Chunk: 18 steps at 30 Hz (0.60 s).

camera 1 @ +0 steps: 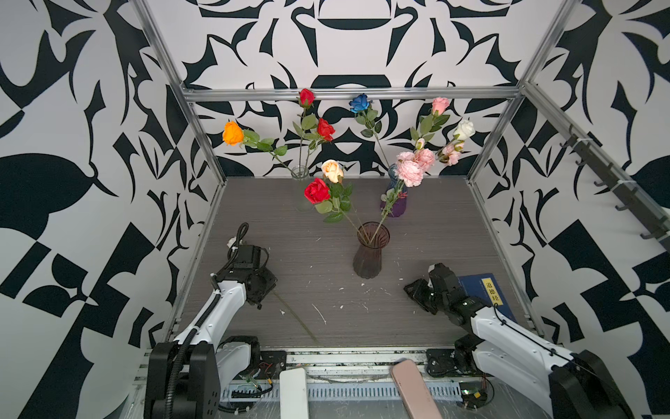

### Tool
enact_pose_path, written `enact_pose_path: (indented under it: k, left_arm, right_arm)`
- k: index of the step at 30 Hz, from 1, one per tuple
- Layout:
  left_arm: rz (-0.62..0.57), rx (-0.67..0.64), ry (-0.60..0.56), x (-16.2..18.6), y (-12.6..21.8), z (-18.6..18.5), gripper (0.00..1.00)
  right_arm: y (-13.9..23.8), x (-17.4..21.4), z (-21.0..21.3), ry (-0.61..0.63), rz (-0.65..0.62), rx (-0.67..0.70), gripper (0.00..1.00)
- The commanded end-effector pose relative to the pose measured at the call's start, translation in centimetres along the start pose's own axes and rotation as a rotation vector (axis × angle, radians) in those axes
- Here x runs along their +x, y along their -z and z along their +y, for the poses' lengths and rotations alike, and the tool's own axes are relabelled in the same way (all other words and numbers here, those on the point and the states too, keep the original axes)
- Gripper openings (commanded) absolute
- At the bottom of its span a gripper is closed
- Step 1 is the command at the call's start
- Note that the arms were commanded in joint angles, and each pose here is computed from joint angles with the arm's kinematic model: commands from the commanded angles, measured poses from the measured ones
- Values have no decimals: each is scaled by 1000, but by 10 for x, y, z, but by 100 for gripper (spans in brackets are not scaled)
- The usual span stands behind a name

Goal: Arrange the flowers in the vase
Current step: 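Lower the left gripper to the white rose on the table and grasp its stem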

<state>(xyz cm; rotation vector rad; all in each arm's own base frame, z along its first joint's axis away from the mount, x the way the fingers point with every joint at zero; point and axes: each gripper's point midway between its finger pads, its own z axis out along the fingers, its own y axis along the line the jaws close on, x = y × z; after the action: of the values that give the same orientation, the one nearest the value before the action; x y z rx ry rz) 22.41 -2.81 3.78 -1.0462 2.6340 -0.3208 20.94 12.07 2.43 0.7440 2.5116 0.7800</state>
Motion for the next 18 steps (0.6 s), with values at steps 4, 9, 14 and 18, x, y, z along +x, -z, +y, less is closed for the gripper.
enact_pose_path:
  k: [4, 9, 14, 18]
  left_arm:
    - [-29, -51, 45, -13, -2, 1, 30]
    - [-11, -85, 32, -21, -11, -4, 31]
    - [43, -137, 22, -23, -24, -6, 25]
    - [49, -151, 25, -24, -27, -5, 24]
  right_arm:
    - [0, 6, -15, -7, 19, 49, 39]
    - [0, 6, -15, -7, 17, 48, 39]
    - [1, 6, -15, -8, 15, 44, 39]
    - [1, 5, -15, -9, 10, 40, 39]
